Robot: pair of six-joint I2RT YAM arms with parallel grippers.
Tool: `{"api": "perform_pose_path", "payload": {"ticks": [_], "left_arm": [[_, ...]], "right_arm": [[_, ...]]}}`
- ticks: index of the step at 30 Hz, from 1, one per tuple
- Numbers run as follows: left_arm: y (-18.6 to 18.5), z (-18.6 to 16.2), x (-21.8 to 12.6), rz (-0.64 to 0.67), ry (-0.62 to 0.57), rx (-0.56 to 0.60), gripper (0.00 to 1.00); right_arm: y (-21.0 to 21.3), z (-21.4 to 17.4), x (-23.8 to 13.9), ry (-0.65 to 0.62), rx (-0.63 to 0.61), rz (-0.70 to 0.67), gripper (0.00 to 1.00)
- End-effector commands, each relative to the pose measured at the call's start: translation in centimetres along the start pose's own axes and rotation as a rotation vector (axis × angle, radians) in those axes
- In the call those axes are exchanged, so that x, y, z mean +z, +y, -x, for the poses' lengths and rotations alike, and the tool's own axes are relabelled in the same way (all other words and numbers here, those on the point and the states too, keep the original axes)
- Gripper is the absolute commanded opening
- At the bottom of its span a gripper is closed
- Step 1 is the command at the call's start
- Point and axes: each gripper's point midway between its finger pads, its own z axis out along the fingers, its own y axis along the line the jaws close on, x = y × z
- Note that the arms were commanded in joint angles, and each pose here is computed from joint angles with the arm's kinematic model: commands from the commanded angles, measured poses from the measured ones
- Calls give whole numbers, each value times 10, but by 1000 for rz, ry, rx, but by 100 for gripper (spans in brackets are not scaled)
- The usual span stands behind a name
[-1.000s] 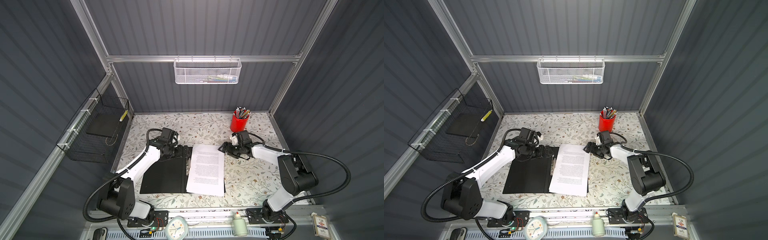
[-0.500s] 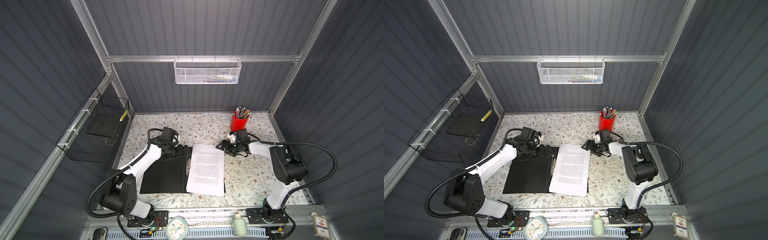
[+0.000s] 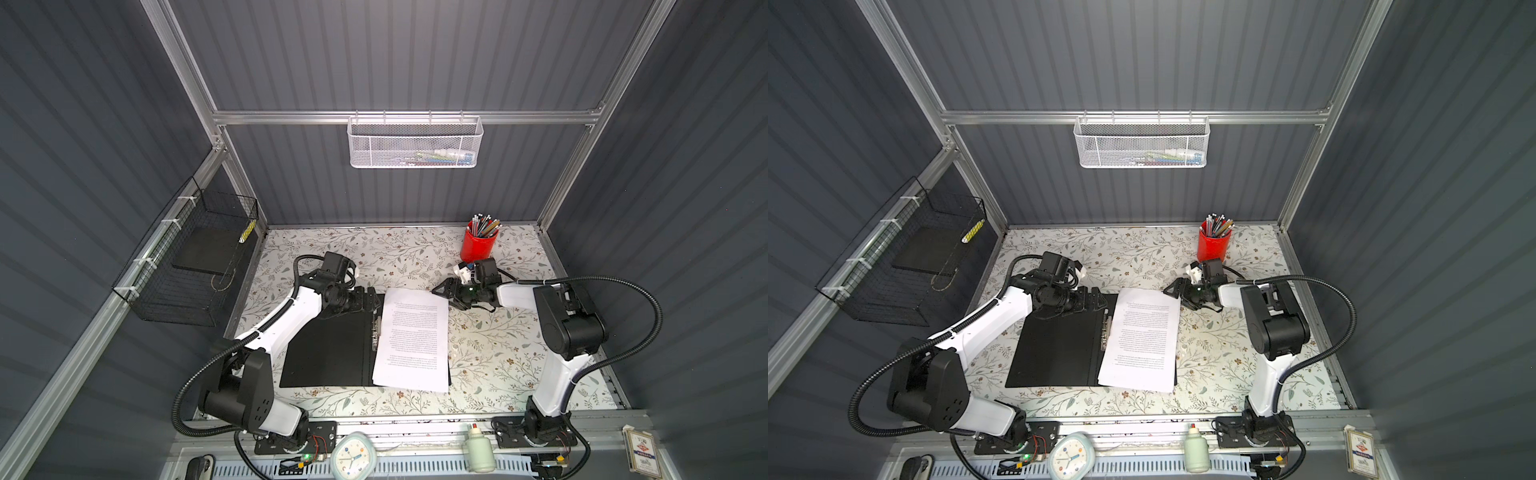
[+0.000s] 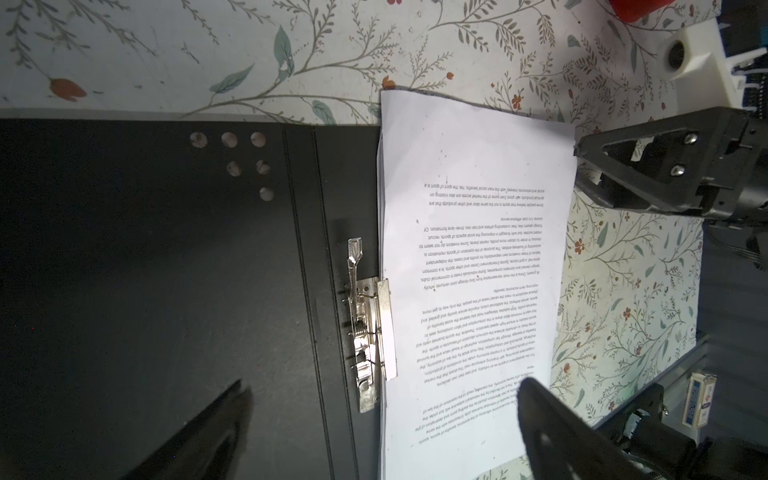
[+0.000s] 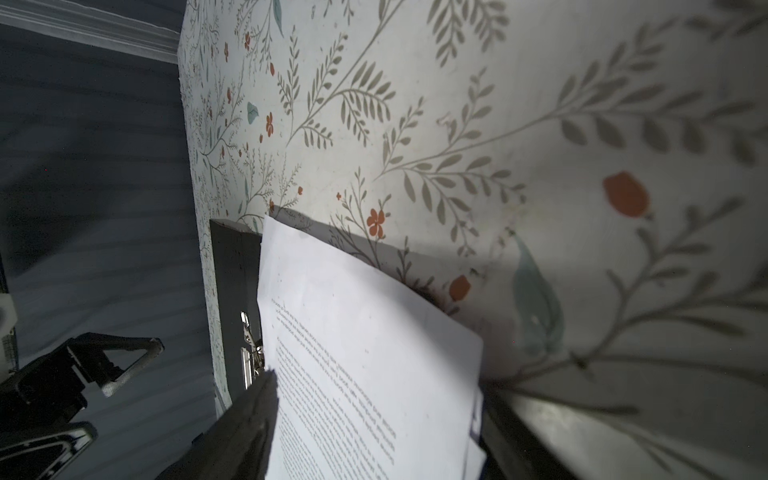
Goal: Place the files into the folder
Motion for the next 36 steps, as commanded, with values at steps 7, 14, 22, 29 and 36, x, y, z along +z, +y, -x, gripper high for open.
{"api": "perform_pose_path", "payload": {"ticks": [7, 14, 22, 29, 36], "left_arm": [[-2, 5, -8, -4, -5, 2, 100], [0, 5, -9, 6, -5, 6, 100], [3, 4, -9, 13, 0, 5, 100], [5, 2, -8, 18, 9, 2, 100], [5, 1, -8, 18, 8, 3, 100]], "right_arm": [[-20, -14, 5, 28, 43, -49, 51], [-19, -14, 7, 28, 40, -31, 26], [-8, -12, 6, 30, 23, 17, 7], [6, -10, 2, 33, -22, 61, 1], [15, -7, 2, 43, -49, 89, 2]]}}
